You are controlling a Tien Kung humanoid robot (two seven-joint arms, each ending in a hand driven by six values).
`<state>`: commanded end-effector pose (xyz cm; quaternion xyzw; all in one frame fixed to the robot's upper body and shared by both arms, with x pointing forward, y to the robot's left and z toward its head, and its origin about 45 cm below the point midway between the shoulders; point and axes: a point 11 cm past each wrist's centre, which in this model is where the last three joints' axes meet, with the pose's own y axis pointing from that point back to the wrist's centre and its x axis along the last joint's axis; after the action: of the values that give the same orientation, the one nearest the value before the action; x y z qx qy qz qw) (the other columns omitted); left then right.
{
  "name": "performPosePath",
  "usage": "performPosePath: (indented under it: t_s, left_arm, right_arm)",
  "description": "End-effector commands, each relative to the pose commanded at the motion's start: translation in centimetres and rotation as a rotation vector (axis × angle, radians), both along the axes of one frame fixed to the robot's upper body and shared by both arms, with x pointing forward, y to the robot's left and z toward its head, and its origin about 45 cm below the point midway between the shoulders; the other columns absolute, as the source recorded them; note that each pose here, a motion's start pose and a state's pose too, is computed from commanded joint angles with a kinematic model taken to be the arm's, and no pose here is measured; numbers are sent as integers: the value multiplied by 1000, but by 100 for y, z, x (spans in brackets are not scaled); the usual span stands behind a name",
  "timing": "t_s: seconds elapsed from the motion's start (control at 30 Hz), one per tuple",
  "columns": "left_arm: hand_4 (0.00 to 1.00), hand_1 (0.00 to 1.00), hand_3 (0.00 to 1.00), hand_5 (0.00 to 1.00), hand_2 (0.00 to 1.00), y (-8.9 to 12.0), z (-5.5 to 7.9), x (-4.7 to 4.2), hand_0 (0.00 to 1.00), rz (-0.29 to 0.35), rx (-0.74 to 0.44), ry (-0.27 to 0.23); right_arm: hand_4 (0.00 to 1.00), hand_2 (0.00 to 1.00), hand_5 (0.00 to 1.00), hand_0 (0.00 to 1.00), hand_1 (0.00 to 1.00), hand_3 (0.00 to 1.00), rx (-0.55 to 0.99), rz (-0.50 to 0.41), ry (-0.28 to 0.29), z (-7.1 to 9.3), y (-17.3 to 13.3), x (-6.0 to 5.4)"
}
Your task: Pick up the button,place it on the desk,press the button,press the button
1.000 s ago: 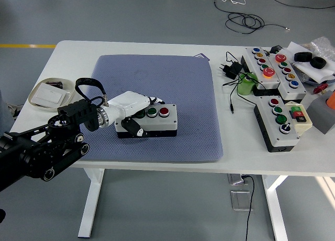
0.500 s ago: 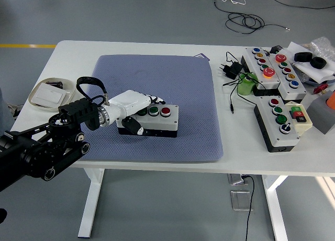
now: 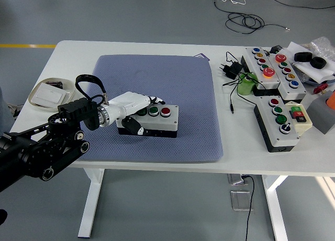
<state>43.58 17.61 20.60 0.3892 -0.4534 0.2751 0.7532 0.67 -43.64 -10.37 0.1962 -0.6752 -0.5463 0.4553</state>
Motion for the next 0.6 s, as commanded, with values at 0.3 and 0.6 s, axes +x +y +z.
performPosePath:
  t_s: [0.3, 0.6]
  left_arm:
    - [765, 869, 995, 80, 918, 91, 184, 32, 864, 39, -63, 14]
    - [719, 856, 962, 61, 908, 172, 651, 71, 852, 81, -138, -90]
  right_arm:
    - [308, 558, 411, 653, 517, 608, 1, 0, -2, 0, 1, 8]
    - [308, 556, 410, 654, 516, 608, 1, -1, -3, -1, 5, 14]
